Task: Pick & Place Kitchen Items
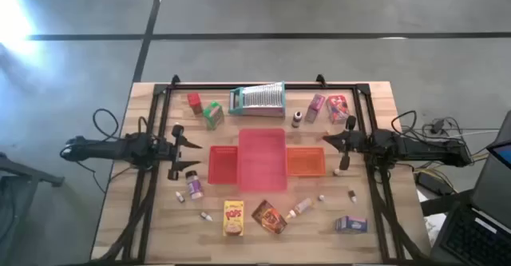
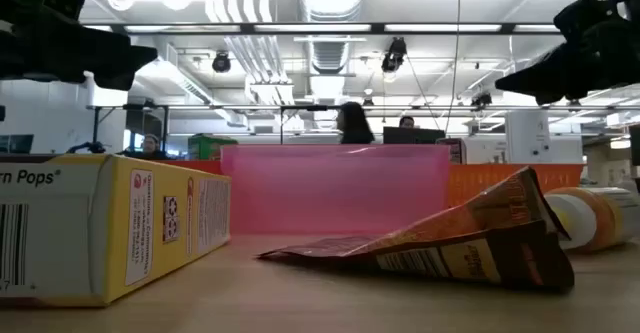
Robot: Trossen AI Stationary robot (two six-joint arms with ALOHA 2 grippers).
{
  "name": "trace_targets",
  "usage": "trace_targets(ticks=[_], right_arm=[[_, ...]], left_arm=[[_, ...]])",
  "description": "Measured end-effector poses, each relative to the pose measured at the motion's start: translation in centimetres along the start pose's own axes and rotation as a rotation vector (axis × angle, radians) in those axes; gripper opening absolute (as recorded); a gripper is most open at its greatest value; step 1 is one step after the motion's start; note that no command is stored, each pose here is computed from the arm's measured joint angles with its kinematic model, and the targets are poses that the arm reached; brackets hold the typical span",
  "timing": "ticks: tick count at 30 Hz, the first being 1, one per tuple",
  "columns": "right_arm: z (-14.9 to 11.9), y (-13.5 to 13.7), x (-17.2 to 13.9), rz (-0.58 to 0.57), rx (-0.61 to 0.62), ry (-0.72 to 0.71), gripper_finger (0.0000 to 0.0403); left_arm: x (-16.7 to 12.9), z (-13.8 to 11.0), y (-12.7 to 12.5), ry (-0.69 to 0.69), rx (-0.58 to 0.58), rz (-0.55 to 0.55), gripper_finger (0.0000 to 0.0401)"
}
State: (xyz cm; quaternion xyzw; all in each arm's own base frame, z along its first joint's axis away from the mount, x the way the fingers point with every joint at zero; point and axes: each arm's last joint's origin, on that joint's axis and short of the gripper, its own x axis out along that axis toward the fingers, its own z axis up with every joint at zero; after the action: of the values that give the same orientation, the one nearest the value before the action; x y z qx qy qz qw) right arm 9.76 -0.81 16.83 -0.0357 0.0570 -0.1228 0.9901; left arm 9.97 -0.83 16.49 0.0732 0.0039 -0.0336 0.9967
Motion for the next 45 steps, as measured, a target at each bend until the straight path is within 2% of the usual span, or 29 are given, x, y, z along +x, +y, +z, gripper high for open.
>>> trace_targets(ticks=[26, 30, 32, 36, 39, 43, 45], right_arm=[[0.0, 0.0, 0.0, -0.001, -0.003, -0.001, 0.0008], [0.1, 0.0, 0.0, 0.005, -0.105, -0.009, 0.0008], [0.1, 0.2, 0.0, 0.055, -0.033, -0.017, 0.0008], [1.4, 0.1, -0.1, 0.079, 0.132, -0.145, 0.0008], [3.1, -0.1, -0.5, 0.087, 0.222, -0.318, 0.0008], [5.2, -0.4, -1.5, 0.084, 0.230, -0.564, 0.0008], [5.8, -0.5, -1.8, 0.070, 0.187, -0.603, 0.0008]], left_arm=[[0.0, 0.0, 0.0, 0.000, 0.000, 0.000, 0.0236], [0.0, 0.0, 0.0, 0.000, 0.000, 0.000, 0.0236], [0.0, 0.0, 0.0, 0.000, 0.000, 0.000, 0.0236], [0.0, 0.0, 0.0, 0.000, 0.000, 0.000, 0.0236], [0.0, 0.0, 0.0, 0.000, 0.000, 0.000, 0.0236], [0.0, 0.0, 0.0, 0.000, 0.000, 0.000, 0.0236], [0.0, 0.0, 0.0, -0.001, 0.014, 0.002, 0.0236]])
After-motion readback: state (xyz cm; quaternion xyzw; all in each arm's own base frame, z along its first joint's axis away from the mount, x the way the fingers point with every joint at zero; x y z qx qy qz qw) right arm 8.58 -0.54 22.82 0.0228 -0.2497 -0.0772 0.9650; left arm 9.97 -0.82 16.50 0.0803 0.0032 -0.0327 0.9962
